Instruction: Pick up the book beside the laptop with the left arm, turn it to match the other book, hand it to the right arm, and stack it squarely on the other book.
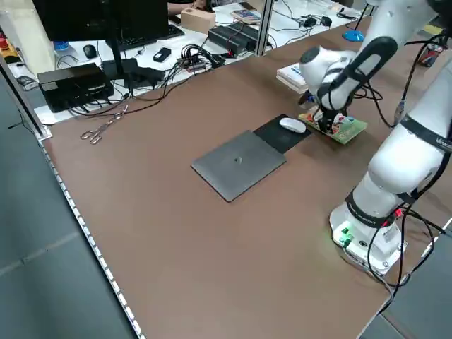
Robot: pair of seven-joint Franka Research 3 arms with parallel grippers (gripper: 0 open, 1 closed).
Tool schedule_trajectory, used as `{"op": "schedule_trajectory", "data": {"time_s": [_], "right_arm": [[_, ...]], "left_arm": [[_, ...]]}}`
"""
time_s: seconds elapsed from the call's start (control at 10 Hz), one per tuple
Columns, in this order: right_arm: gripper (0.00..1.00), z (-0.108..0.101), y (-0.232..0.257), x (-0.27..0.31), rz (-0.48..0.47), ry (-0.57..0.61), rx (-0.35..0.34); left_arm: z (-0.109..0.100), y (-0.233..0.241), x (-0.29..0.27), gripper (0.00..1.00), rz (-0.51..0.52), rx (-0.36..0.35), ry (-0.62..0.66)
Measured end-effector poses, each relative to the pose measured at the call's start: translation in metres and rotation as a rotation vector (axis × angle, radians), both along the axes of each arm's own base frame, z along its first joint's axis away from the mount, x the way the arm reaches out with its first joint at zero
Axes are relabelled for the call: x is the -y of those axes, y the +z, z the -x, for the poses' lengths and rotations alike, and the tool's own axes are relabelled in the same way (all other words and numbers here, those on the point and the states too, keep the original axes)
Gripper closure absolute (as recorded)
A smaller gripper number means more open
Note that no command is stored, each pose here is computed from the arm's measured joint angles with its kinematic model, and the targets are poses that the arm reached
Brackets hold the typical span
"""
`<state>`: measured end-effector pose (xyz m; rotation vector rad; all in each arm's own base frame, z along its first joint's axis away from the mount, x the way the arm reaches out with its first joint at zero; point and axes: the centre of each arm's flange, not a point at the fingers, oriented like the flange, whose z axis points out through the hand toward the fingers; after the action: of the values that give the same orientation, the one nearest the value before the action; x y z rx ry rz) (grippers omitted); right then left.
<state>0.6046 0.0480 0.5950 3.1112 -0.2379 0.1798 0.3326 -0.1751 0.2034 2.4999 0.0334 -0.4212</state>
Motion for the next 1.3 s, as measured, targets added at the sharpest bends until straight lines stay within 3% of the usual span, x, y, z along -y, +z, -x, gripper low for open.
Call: {"op": "schedule_trajectory", "data": {"time_s": [0.3, 0.8, 1.3], "right_arm": [[0.00, 0.001, -0.003, -0.009, 0.001, 0.016, -0.009], [0.00, 0.004, -0.005, -0.036, 0.001, 0.061, -0.008], [0.00, 0.006, -0.006, -0.053, 0.003, 0.088, -0.008]], "left_arm": [[0.009, -0.037, -0.017, 0.04, 0.076, 0.030, 0.056], [0.021, -0.055, -0.011, 0.02, 0.113, -0.027, 0.170], [0.032, -0.072, -0.007, 0.04, 0.126, -0.084, 0.206]]}}
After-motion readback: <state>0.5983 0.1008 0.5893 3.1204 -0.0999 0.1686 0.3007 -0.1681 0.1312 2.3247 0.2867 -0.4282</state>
